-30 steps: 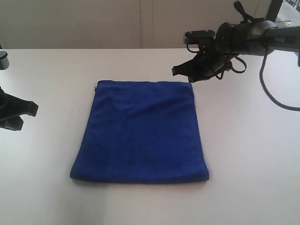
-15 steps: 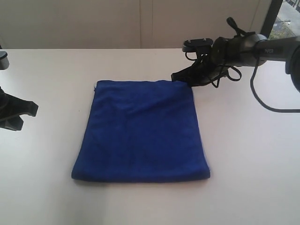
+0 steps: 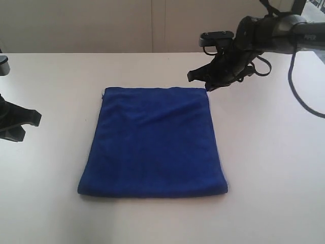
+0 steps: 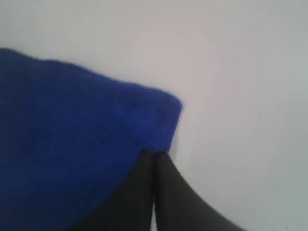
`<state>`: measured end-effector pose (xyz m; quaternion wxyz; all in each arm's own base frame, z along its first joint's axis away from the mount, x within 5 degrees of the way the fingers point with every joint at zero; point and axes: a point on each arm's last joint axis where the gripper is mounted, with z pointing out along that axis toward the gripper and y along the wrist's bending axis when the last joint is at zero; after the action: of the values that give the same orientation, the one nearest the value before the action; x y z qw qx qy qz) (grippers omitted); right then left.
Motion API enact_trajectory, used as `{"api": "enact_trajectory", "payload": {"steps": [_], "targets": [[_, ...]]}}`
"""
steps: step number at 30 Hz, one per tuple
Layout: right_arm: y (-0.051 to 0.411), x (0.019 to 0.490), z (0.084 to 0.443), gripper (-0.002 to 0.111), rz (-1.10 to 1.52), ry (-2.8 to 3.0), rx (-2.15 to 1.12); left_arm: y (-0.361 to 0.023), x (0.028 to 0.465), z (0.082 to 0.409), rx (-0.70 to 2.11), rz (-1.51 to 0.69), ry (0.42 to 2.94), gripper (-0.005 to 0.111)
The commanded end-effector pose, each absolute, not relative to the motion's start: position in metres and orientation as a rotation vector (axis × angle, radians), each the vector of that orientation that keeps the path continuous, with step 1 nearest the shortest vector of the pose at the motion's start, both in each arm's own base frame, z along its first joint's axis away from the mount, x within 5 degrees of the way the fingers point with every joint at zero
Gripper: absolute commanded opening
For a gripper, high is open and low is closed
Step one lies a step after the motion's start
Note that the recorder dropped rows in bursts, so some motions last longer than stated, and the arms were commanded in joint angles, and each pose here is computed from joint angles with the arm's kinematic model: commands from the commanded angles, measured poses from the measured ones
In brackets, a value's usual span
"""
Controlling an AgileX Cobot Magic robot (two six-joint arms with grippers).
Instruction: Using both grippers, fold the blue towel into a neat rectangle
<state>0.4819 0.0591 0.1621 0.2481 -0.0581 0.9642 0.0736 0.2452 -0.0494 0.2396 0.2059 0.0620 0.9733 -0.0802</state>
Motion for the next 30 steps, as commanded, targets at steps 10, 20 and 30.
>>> {"api": "enact_trajectory", "payload": {"steps": [10, 20, 30], "targets": [[0.095, 0.428, 0.137, 0.0, 0.236, 2.906, -0.368, -0.048, 0.242, 0.239, 0.167, -0.228, 2.723, 0.0], [0.089, 0.421, 0.133, 0.0, 0.14, 2.984, -0.381, -0.048, 0.242, 0.239, 0.171, -0.227, 2.723, 0.0], [0.089, 0.411, 0.21, 0.0, 0.195, 2.823, -0.346, -0.048, 0.242, 0.239, 0.171, -0.227, 2.723, 0.0]]}}
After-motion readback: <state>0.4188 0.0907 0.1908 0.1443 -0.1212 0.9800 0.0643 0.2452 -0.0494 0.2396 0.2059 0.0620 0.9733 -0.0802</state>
